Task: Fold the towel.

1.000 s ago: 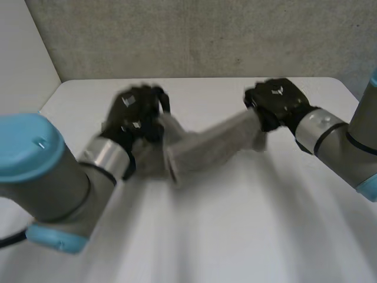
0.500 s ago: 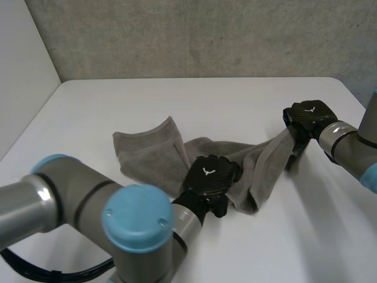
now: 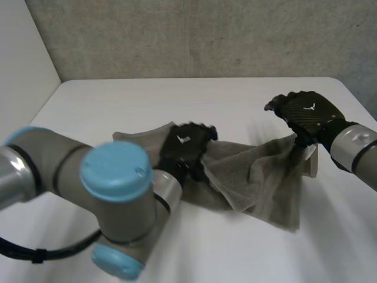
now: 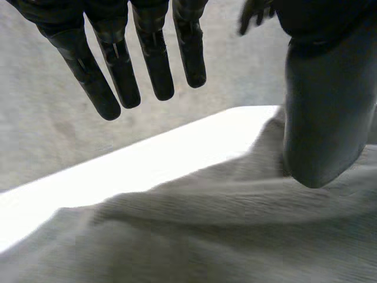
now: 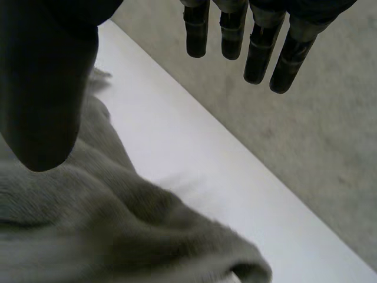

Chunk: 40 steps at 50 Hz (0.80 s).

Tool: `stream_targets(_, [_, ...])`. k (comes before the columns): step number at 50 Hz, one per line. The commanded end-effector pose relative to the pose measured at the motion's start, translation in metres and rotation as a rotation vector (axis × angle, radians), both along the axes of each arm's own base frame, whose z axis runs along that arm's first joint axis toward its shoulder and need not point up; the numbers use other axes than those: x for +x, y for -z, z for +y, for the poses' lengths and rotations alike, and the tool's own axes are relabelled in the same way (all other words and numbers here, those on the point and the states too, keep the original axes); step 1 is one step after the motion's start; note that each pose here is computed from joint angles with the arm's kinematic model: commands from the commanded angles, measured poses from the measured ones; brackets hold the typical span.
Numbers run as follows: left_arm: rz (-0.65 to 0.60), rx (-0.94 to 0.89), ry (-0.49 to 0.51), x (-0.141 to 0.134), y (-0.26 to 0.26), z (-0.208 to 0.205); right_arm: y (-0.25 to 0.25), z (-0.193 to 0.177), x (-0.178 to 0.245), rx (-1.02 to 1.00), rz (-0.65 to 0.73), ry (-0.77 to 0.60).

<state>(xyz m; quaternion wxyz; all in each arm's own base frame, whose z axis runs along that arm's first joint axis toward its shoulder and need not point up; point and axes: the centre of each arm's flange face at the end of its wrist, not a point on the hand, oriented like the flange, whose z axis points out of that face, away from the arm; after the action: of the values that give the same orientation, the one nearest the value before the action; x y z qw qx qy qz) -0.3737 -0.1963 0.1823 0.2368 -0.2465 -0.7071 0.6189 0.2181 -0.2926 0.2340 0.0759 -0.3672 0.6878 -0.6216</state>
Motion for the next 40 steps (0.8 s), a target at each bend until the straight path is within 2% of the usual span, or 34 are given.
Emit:
stream_targets(1, [-0.004,-0.064,-0.014,0.018,-0.017,-0.041,-0.010,0.039,0.001,-0.042,0.033,-0.069])
stream_targets(8, [0.018,-0.092,0.076,0.023,-0.024,-0.078,0.009,0.059,-0.006,-0.012,0.148,-0.047])
stream_targets(14, [0.008,-0.102,0.127,0.022,-0.019,-0.091,0.024,0.067,-0.016,0.059,0.187,0.044])
stream_targets(18, [-0.019,-0.111,0.202,0.017,-0.006,-0.093,0.038,0.077,-0.020,0.110,0.216,0.079])
stream_targets(22, [-0.049,-0.120,0.263,0.013,0.005,-0.091,0.044,0.080,-0.020,0.134,0.199,0.084])
stream_targets(27, [-0.141,-0.158,0.331,0.007,0.029,-0.089,0.049,0.080,-0.019,0.160,0.103,0.115])
stream_targets(40, [-0.233,-0.211,0.358,0.002,0.053,-0.090,0.058,0.091,-0.015,0.207,0.077,0.095])
